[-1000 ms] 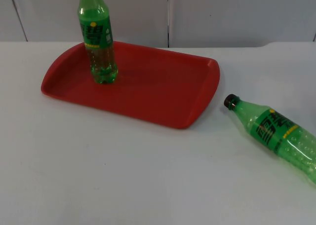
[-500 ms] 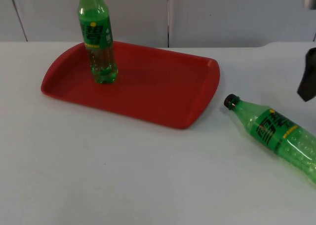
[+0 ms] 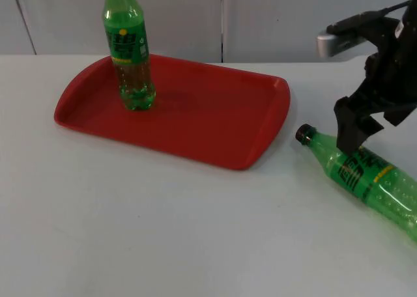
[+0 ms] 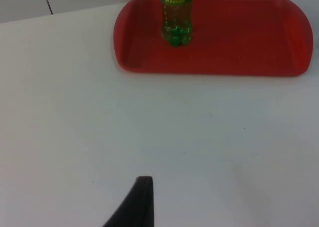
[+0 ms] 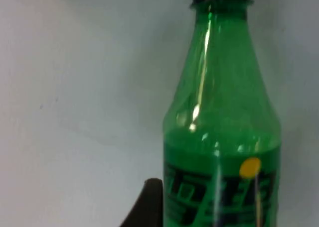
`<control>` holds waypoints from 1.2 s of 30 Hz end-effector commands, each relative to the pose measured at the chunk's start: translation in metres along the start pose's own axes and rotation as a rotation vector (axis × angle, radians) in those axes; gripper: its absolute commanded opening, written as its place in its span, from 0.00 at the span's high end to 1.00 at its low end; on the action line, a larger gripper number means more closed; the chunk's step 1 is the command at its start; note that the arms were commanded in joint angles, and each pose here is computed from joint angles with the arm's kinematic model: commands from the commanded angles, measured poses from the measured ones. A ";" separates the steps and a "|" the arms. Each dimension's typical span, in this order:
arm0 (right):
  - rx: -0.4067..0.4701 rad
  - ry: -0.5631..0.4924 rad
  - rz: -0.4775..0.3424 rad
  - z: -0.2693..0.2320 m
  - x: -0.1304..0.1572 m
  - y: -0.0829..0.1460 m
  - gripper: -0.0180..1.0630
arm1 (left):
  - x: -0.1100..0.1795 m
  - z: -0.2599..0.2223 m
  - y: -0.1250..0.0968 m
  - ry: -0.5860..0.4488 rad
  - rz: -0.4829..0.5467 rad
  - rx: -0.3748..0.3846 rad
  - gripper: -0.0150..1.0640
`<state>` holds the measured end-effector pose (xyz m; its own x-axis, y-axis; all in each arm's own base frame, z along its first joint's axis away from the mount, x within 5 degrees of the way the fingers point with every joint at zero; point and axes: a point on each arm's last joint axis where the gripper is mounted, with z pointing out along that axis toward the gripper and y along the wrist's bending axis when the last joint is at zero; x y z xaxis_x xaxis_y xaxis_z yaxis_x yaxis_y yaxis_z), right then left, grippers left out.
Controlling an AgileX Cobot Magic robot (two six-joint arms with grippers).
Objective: Place the bottle upright on the tray.
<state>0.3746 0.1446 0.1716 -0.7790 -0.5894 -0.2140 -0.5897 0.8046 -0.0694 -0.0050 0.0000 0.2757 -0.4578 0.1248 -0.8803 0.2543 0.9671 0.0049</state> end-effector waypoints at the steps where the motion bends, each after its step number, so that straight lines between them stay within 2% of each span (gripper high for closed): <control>1: 0.006 -0.001 -0.003 0.005 -0.009 -0.002 0.21 | 0.001 0.001 0.000 -0.001 0.000 0.002 0.01; 5: -0.010 0.052 0.004 0.023 -0.015 -0.003 0.21 | 0.001 0.001 0.000 -0.001 0.000 0.002 0.01; 15: -0.011 0.051 0.041 0.058 -0.014 -0.002 0.23 | 0.001 0.001 0.000 -0.001 0.000 0.002 0.01; 23: -0.008 0.029 0.023 0.060 -0.017 0.008 0.24 | 0.001 0.001 0.000 -0.001 0.000 0.002 0.01; 32: -0.003 0.061 0.018 0.073 -0.004 0.012 0.24 | 0.001 0.001 0.000 -0.001 0.000 0.002 0.01; 34: 0.003 0.067 0.013 0.076 0.000 0.012 0.25 | 0.001 0.001 0.000 -0.001 0.000 0.002 0.01; 36: 0.016 0.075 0.001 0.079 0.004 0.012 0.35 | 0.001 0.001 0.000 -0.001 0.000 0.002 0.01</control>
<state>0.3826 0.1572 0.0943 -0.8052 -0.5776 -0.1343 -0.5742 0.8160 -0.0667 -0.0051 0.0000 0.2756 -0.4590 0.1256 -0.8795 0.2539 0.9672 0.0056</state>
